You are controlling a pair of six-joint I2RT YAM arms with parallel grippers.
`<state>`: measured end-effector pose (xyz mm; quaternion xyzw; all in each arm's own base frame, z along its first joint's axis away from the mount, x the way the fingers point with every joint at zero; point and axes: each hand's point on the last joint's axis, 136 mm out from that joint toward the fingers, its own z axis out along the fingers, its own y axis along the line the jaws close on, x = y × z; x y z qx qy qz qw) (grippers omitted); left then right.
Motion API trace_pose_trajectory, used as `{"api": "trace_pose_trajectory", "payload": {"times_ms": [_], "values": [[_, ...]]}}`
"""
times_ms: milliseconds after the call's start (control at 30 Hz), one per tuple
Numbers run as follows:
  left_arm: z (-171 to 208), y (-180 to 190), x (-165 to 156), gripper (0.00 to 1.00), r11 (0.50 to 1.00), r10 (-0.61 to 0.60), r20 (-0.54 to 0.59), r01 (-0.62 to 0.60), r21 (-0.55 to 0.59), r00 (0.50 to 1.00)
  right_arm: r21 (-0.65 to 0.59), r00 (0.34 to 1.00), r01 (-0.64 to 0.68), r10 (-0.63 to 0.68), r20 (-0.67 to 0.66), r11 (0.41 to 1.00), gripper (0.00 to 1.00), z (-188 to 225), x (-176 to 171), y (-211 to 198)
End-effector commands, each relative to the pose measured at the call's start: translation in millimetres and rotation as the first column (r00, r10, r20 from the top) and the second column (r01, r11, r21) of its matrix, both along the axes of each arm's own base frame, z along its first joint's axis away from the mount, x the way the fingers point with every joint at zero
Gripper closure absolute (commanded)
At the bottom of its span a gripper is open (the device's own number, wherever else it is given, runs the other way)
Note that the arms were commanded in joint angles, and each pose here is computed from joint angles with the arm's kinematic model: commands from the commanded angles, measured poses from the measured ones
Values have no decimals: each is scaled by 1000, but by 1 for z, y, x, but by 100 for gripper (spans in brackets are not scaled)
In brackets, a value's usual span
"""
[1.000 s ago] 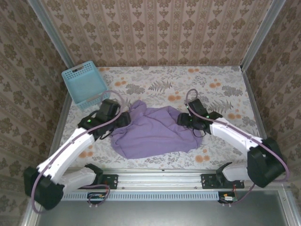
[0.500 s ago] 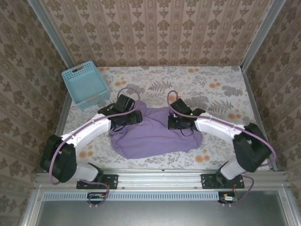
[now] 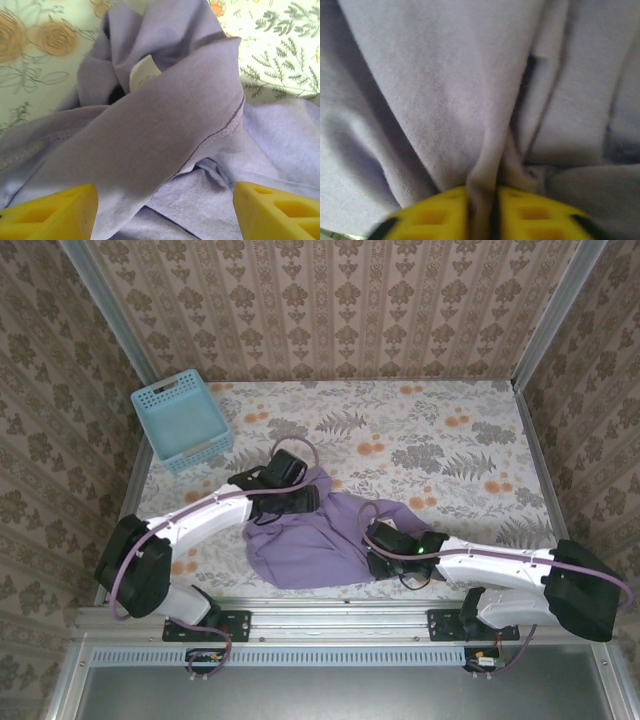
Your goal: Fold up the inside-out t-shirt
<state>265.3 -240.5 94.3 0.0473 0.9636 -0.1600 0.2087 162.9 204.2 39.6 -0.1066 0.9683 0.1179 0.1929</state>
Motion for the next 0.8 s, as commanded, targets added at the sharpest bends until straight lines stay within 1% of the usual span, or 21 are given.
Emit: {"api": "trace_pose_trajectory", "payload": {"times_ms": [0,33,100,167,267,400,567,633,700,767], "values": [[7,-21,0,28,999,-11,8,12,-33,1000,57,996,32,-36,78,998,60,38,15,6],[8,-26,-2,28,999,-24,10,24,-37,1000,55,993,47,-52,103,997,58,50,21,1],[8,-37,-4,28,998,-45,9,45,-34,999,48,984,117,-122,131,992,55,70,34,-21],[5,-45,-5,28,998,-58,7,59,-34,998,65,969,206,-213,128,976,52,76,48,-45],[6,-63,-5,28,995,-90,1,90,-50,996,95,947,300,-308,89,949,49,70,67,-69],[13,-95,-11,27,985,-168,11,169,-43,986,67,918,395,-396,14,916,47,50,81,-91],[6,-131,-25,28,964,-264,-3,264,-38,964,119,904,427,-423,-53,896,45,24,92,-90],[2,-143,-33,30,954,-301,-11,300,-25,954,170,908,420,-413,-76,892,45,22,95,-82],[-6,-149,-38,34,950,-312,-26,312,-15,950,265,921,388,-380,-84,883,47,27,99,-65],[-13,-155,-40,39,947,-320,-39,318,-39,947,301,932,361,-356,-72,883,47,31,101,-55]]}}
